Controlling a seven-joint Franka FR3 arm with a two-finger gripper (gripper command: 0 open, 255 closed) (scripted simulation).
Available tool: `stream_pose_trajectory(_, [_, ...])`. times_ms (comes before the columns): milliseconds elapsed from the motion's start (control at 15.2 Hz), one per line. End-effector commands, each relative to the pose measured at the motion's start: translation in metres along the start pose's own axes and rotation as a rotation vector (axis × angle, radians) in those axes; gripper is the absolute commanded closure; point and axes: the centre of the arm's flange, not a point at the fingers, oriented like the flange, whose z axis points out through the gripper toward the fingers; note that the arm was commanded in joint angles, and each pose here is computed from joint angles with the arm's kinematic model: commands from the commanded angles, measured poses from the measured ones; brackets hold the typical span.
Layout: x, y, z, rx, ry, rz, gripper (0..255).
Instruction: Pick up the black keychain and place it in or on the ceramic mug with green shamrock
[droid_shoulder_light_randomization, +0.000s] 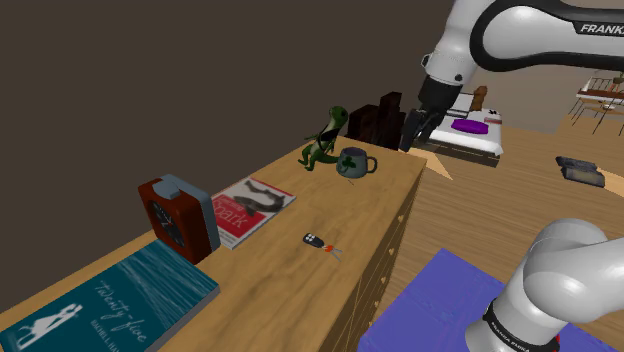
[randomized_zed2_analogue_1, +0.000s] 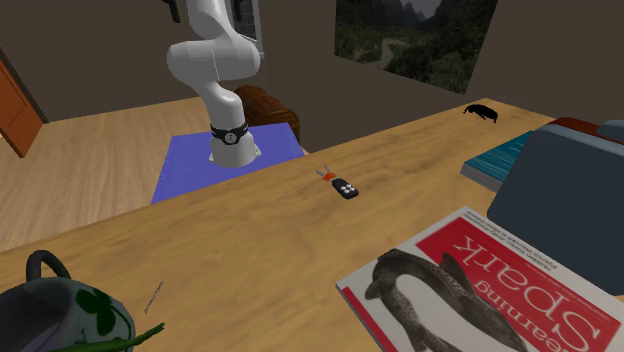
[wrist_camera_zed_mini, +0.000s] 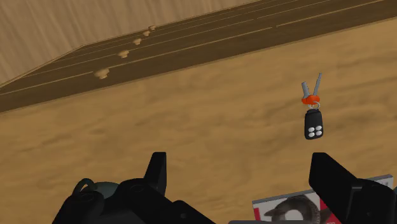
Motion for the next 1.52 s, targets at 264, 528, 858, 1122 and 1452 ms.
stream_pose_trajectory(264, [0.014,-0.031,0.041,0.000,-0.021,-0.004,0])
stream_pose_trajectory(528, [0.028,-0.063,0.083,-0.001,-0.041,-0.007,0])
stream_pose_trajectory(858, [0.043,-0.102,0.135,-0.001,-0.067,-0.012,0])
stream_pose_trajectory(1122, [0.054,-0.133,0.177,-0.002,-0.088,-0.015,0])
stream_pose_trajectory(1452, [0.067,-0.172,0.230,-0.002,-0.114,-0.020,0])
